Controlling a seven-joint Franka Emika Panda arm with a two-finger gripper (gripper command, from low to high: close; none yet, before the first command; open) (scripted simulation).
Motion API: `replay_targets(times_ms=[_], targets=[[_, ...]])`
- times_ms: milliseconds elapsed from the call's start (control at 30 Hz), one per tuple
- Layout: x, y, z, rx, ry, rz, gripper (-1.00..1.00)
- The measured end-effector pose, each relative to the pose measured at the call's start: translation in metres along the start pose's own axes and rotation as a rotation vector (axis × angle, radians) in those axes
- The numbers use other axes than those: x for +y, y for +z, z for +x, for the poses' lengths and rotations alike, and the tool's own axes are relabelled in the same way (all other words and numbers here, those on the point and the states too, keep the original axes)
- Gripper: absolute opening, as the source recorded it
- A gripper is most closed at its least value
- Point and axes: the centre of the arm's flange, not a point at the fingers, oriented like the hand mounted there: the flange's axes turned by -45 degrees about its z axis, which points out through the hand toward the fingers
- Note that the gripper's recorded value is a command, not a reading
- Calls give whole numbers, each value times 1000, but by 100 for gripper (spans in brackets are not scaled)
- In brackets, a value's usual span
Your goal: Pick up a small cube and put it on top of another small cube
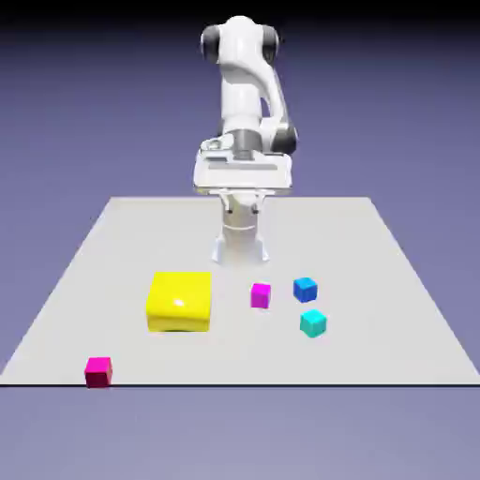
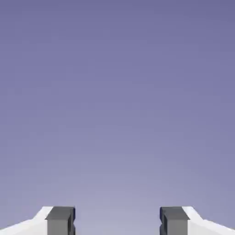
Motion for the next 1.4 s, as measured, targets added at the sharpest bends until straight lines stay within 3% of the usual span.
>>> replay_targets(times_ms=[300,600,1000,1167,1200,1400], targets=[[75,86,27,-224,406,-131,0],[173,176,14,-421,839,-282,0],[313,282,-75,-658,1436,-509,0],[319,327,-119,-672,1473,-524,0],[317,338,-131,-672,1473,-524,-100],[321,288,-82,-671,1474,-523,-100]])
